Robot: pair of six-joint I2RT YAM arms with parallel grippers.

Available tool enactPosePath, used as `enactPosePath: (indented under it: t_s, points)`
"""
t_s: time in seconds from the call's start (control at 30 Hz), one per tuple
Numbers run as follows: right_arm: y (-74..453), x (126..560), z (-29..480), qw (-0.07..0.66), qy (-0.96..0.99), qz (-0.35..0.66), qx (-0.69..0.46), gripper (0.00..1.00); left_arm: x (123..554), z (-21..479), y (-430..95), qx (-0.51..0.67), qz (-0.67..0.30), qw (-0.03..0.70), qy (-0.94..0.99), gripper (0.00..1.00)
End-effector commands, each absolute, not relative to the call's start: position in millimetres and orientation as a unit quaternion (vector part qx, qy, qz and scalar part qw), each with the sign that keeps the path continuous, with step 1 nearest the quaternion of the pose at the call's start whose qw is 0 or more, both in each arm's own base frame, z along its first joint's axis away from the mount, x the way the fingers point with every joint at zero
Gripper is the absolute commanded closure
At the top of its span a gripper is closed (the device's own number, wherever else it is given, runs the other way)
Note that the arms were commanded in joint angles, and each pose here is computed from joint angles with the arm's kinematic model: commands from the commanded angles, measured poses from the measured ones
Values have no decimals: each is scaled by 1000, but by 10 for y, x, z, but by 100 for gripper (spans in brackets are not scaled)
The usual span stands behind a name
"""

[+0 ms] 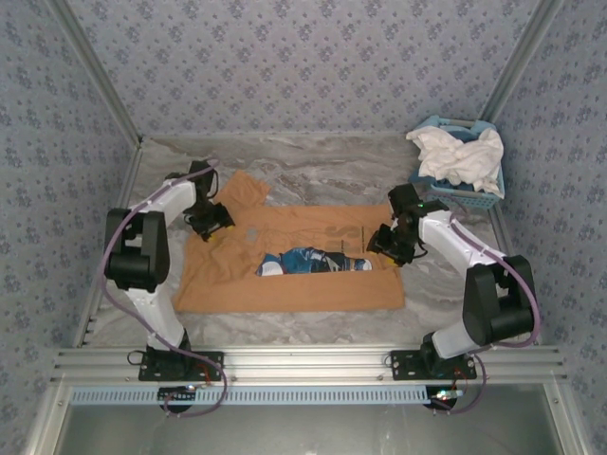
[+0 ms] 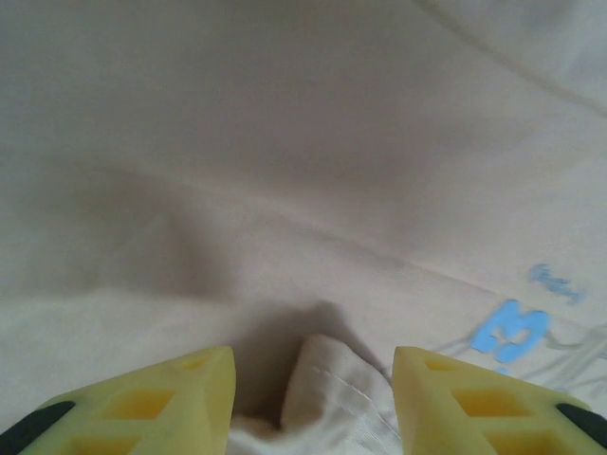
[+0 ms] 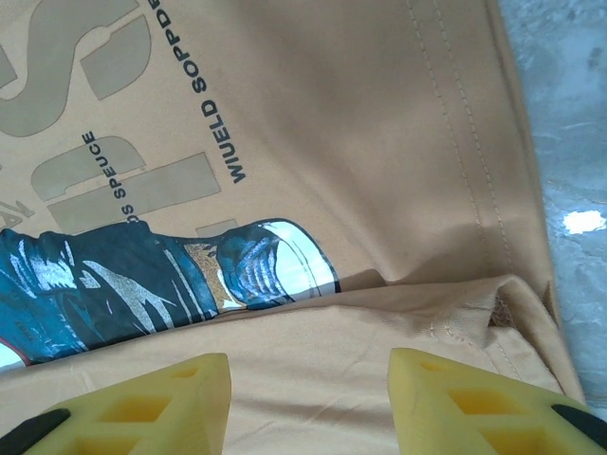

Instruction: Fold and stack the t-shirts

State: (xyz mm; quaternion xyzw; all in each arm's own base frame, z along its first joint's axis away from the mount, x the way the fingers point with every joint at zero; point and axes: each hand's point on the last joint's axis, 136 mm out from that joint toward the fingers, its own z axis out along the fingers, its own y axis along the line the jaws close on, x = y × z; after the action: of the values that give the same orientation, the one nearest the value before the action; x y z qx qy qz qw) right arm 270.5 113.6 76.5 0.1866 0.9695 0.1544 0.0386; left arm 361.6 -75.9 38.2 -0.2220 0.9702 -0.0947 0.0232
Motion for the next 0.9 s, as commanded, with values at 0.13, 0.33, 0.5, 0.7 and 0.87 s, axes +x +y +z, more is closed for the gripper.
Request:
enactPosePath:
  t_s: [0.13,0.33,0.5,0.7,0.87]
  points:
    - [1185,2737,791,39,967,172,181,51,3660,364,-858,-167,-127,29,977,70]
    - [1181,2747,777,35,967,173,186,52,3594,514,-894,-153,-146,50,976,92]
    - [1170,2771,777,35,966,173,187,53,3504,619,-854,-143,-140,57,978,100]
    - [1176,2797,767,36,966,174,185,54,3477,754,-882,-136,-157,82,975,100]
    - [1176,2789,766,35,967,174,183,54,3427,759,-924,-110,-170,89,975,100]
